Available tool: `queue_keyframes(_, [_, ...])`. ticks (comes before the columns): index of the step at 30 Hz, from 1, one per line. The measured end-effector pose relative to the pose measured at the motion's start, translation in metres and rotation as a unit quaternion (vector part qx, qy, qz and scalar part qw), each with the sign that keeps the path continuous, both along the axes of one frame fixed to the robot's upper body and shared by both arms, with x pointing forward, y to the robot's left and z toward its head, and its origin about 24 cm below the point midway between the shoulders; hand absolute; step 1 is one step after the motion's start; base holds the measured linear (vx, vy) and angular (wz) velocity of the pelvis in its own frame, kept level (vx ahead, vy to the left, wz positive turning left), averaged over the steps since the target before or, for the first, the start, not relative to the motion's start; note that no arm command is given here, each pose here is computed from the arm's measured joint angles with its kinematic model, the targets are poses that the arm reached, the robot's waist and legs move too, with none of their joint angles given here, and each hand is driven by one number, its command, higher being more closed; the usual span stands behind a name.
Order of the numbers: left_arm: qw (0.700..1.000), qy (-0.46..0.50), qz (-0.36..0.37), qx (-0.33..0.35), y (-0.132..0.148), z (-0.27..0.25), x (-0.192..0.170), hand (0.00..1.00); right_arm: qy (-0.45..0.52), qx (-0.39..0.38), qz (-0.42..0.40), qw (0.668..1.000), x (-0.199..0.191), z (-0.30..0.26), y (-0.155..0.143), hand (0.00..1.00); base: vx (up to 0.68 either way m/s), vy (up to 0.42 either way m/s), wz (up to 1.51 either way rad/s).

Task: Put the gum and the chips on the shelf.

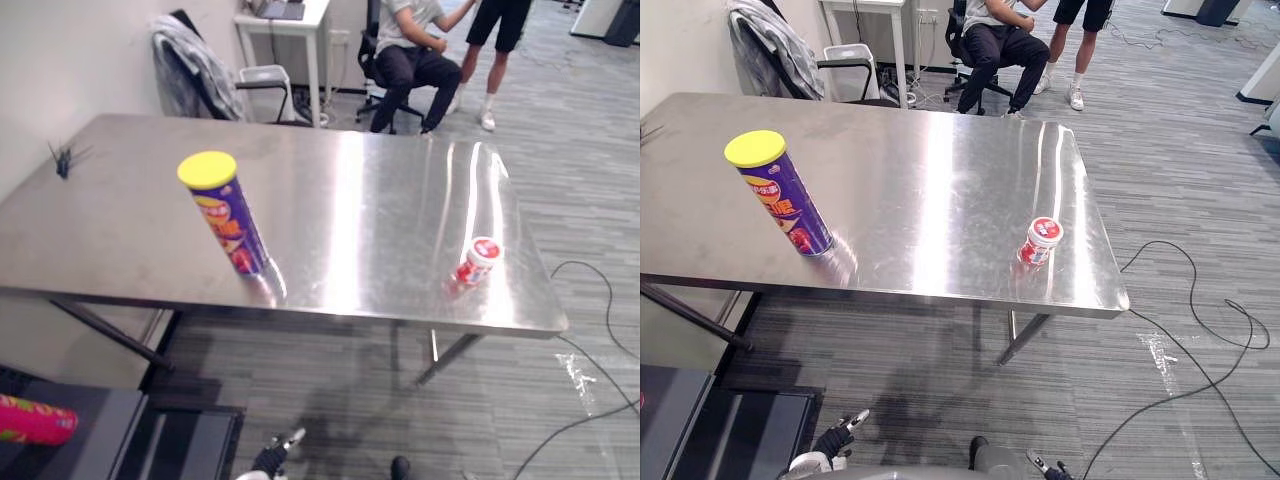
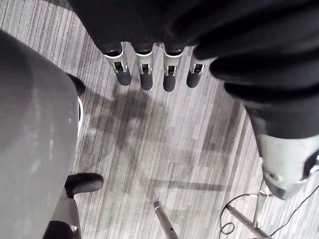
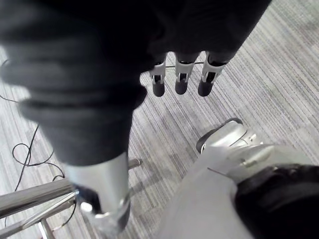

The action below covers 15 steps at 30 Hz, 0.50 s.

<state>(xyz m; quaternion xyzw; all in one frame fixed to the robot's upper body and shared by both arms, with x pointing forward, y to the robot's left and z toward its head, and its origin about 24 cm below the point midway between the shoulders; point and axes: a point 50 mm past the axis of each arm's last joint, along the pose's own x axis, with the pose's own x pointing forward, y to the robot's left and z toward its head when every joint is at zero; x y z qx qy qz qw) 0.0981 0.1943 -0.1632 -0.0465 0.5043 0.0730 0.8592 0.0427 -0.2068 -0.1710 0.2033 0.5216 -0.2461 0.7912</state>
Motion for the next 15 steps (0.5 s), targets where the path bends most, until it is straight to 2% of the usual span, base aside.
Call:
queue_keyframes(6, [1.0, 0.01, -0.002, 0.01, 0.007, -0.001, -0.004, 0.0, 0.006, 0.003, -0.041, 0.999, -0.006, -0.001, 0.001, 0.0, 0.03, 0.105, -0.34])
queue_keyframes(8, [1.0, 0.01, 0.0, 0.013, 0.01, 0.0, -0.005, 0.0, -0.001, -0.018, -0.123, 0.992, -0.01, 0.002, -0.017, 0.0, 0.0, 0.069, -0.11])
queue_keyframes(11, [1.0, 0.008, 0.007, 0.013, 0.011, 0.0, -0.007, 0.0, -0.065, -0.102, -0.231, 0.965, 0.0, 0.026, -0.076, 0.0, 0.0, 0.053, -0.07])
queue_keyframes(12, [1.0, 0.008, 0.007, 0.013, 0.011, 0.0, -0.009, 0.0, -0.084, -0.128, -0.24, 0.959, 0.005, 0.035, -0.091, 0.0, 0.0, 0.023, -0.07])
queue_keyframes(13, [1.0, 0.009, 0.003, 0.014, 0.011, 0.0, -0.012, 0.0, -0.133, -0.183, -0.248, 0.942, 0.021, 0.059, -0.121, 0.0, -0.01, 0.019, -0.06])
queue_keyframes(15, [1.0, 0.009, -0.009, 0.015, 0.01, 0.0, -0.013, 0.0, -0.228, -0.284, -0.252, 0.897, 0.05, 0.112, -0.165, 0.0, -0.01, 0.01, -0.06])
